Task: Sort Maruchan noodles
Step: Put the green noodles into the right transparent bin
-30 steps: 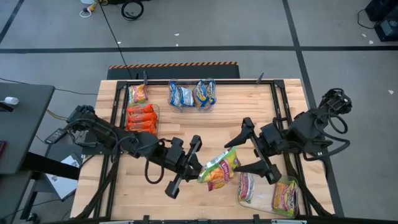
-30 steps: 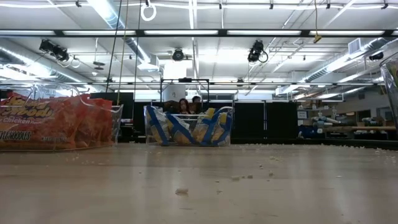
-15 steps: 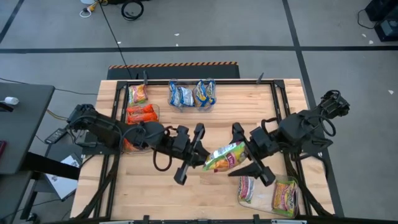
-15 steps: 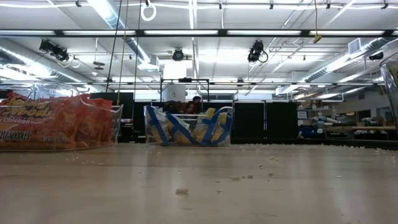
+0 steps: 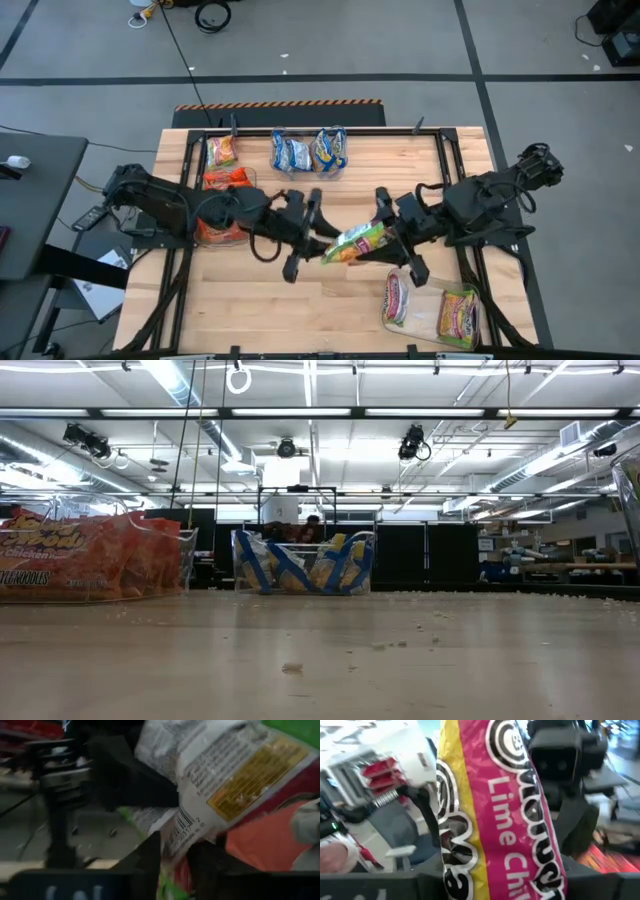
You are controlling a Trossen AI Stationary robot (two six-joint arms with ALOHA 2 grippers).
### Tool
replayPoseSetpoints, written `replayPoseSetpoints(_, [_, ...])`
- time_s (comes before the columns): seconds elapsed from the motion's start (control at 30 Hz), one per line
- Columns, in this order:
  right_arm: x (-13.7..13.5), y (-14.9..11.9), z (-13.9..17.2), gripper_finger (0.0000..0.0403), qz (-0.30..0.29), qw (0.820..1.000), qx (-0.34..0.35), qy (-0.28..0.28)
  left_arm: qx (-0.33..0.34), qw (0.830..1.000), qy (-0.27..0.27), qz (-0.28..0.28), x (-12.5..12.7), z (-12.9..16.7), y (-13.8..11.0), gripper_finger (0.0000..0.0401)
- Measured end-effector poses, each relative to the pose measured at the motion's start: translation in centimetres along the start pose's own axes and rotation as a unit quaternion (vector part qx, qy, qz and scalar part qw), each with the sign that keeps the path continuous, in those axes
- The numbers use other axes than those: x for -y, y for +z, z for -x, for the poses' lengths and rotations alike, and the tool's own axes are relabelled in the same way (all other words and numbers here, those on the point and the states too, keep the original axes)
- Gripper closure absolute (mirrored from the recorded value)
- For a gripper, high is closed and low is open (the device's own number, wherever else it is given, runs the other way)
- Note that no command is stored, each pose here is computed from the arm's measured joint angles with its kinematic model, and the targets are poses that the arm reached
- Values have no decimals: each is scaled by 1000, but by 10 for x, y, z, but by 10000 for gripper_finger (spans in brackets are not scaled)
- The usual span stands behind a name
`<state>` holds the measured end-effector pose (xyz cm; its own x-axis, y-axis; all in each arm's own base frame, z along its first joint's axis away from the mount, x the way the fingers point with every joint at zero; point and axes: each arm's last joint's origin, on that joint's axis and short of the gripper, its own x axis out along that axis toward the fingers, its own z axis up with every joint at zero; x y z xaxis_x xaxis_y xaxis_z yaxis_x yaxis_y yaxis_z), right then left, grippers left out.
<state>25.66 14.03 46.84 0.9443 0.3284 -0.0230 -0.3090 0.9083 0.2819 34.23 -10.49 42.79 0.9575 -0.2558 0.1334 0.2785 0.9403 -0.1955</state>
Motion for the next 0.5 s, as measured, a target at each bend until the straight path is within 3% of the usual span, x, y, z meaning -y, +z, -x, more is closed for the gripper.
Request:
replayPoseSetpoints(0.17, [4, -3, 31, 228, -47, 994, -58, -79, -57, 998, 38, -5, -4, 33, 18, 234])
replayPoseSetpoints(0.27, [7, -18, 51, 236, -99, 974, -125, -161, -125, 990, 62, -7, -1, 64, 25, 203])
replayPoseSetpoints(0.37, [12, -48, 61, 239, -152, 924, -216, -277, -197, 973, 119, -10, -2, 98, 27, 193])
replayPoseSetpoints(0.5, [12, -91, 55, 238, -261, 816, -290, -426, -257, 941, 221, -6, -9, 141, 31, 196])
